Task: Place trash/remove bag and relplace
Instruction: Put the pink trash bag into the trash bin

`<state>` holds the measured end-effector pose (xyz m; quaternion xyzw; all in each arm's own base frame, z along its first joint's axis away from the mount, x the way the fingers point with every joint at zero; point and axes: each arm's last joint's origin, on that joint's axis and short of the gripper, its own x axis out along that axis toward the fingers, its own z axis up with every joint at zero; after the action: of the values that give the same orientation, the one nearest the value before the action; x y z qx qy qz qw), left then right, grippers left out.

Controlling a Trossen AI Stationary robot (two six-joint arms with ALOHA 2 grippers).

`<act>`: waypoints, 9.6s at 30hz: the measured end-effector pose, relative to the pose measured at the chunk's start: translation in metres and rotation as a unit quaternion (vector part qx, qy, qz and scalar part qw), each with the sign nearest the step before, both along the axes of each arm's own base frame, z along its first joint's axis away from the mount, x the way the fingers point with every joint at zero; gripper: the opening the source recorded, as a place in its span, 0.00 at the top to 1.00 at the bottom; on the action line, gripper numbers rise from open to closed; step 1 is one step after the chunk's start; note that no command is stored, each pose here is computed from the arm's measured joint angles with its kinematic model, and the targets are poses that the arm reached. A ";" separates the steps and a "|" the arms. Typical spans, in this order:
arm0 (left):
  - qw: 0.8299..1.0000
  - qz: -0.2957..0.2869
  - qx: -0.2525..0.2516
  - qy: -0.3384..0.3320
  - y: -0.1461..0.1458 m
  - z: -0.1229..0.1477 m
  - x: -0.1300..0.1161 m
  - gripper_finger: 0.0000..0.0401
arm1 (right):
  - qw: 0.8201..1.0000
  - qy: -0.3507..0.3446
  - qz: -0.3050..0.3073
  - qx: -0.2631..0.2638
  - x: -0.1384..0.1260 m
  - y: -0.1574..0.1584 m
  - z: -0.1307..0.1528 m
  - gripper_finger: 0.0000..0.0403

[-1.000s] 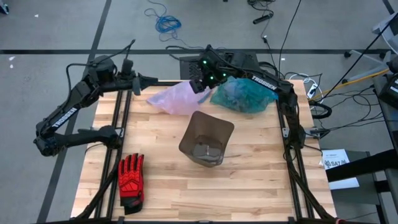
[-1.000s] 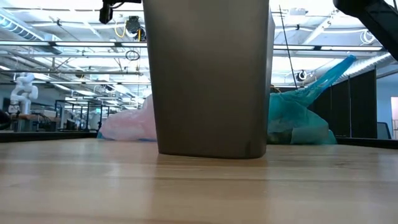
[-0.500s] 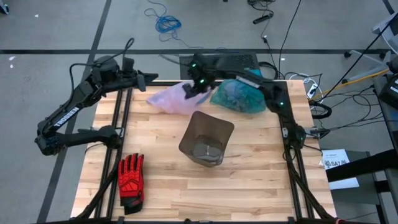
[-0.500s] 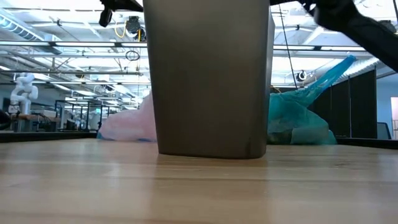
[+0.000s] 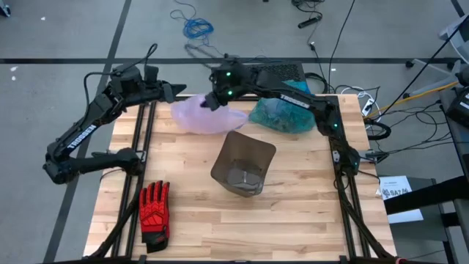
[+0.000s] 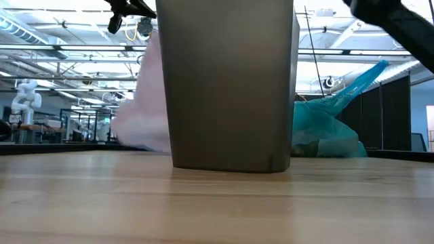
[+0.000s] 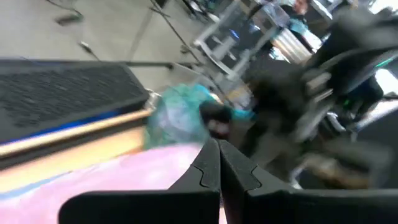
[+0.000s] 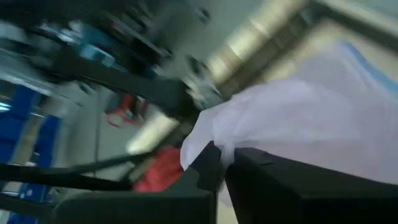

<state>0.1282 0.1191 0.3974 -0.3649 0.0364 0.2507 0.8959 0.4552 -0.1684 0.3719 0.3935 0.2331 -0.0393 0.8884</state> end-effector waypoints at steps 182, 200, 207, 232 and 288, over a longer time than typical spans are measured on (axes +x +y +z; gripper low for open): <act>0.841 -0.535 0.067 -0.042 -0.039 -0.004 0.177 1.00 | 0.949 0.310 -0.025 -0.047 -0.198 0.222 0.032 1.00; 0.850 -0.511 0.073 -0.108 -0.035 0.026 0.163 1.00 | 0.989 0.145 0.003 -0.003 -0.166 0.244 0.044 0.83; 0.845 -0.514 0.087 -0.123 -0.032 0.034 0.154 1.00 | 0.993 0.112 0.046 0.000 -0.162 0.247 0.049 0.50; 0.851 -0.494 0.107 -0.142 -0.020 0.050 0.131 1.00 | 0.948 0.318 0.009 0.027 -0.240 0.272 0.070 0.46; 0.857 -0.483 0.098 -0.148 -0.004 0.055 0.118 1.00 | 0.943 0.242 -0.216 -0.078 -0.221 0.316 -0.078 1.00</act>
<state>0.2459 0.1147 0.4526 -0.2441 0.0505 -0.2682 0.9306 0.2341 0.1473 0.2936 0.3428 0.3470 -0.3421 0.8031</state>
